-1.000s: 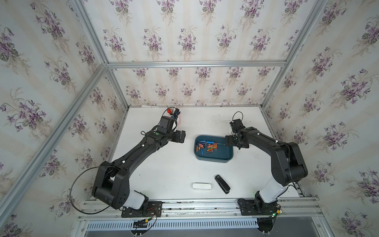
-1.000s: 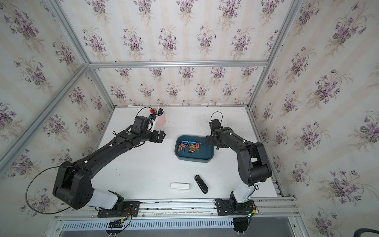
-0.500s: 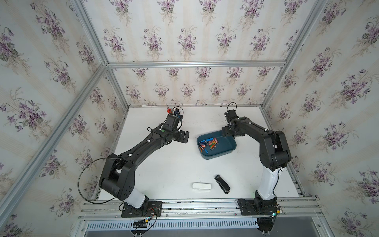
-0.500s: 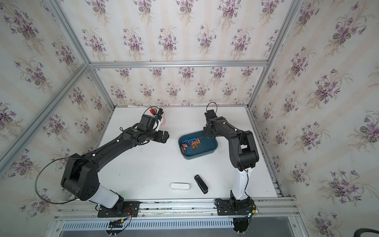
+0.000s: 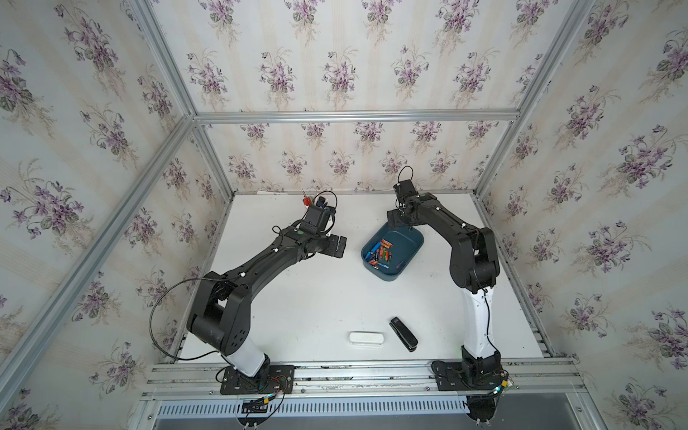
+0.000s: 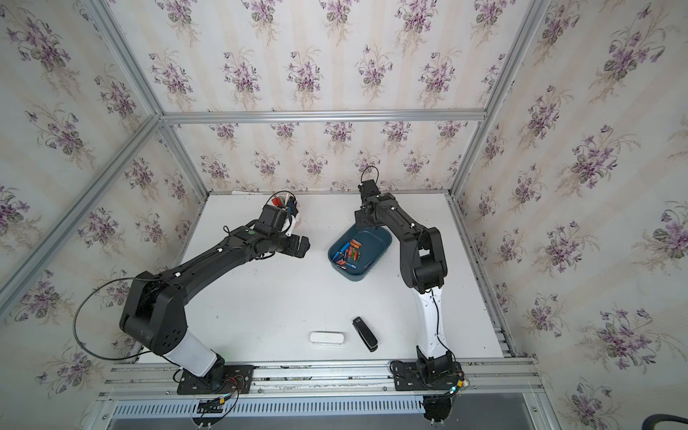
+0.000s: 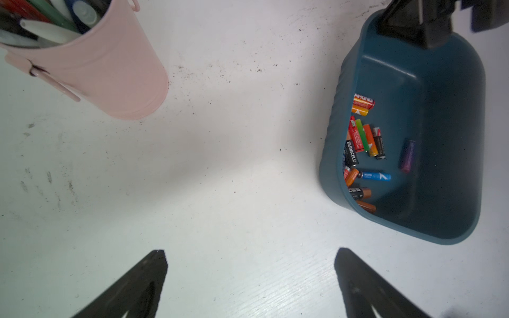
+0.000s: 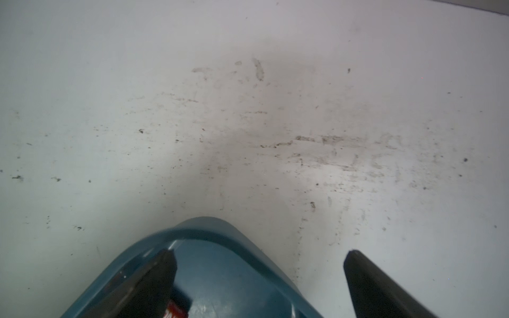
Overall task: Take the batteries out of the storage box
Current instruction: Adjust the storage box at the center of the board.
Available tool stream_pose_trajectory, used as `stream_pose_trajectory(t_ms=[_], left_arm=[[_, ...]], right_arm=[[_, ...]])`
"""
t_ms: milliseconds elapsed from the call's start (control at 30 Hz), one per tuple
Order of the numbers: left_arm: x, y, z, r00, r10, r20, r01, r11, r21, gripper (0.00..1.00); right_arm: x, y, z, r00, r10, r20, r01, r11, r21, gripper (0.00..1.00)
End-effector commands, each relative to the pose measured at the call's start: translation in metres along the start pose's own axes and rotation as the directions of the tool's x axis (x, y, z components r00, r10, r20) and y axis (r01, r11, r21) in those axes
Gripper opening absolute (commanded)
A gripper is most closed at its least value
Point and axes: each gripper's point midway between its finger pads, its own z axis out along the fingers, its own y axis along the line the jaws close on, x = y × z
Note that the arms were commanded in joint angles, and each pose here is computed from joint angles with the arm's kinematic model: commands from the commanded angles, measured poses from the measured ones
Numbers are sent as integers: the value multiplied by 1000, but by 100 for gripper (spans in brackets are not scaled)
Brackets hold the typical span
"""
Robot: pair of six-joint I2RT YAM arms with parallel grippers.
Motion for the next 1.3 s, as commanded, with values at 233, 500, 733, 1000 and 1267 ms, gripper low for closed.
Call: stream_pose_trajectory(t_ms=[233, 500, 733, 1000, 1267], left_arm=[[-7, -10, 5, 1000, 15, -6, -14, 999, 52, 100], [-10, -14, 10, 1000, 6, -10, -5, 997, 73, 100], [-7, -15, 15, 1000, 2, -24, 0, 997, 77, 100], [-6, -16, 21, 999, 2, -44, 2, 996, 86, 100], [-2, -22, 31, 997, -2, -81, 11, 994, 105, 100]], right_arm=[[46, -27, -49, 984, 174, -49, -174, 985, -4, 100], [82, -15, -39, 964, 231, -128, -247, 960, -129, 100], [77, 14, -25, 970, 188, -153, -224, 937, -269, 100], [48, 56, -25, 993, 57, -106, -96, 909, -405, 100], [46, 86, -21, 991, 17, -129, -73, 893, -445, 100]])
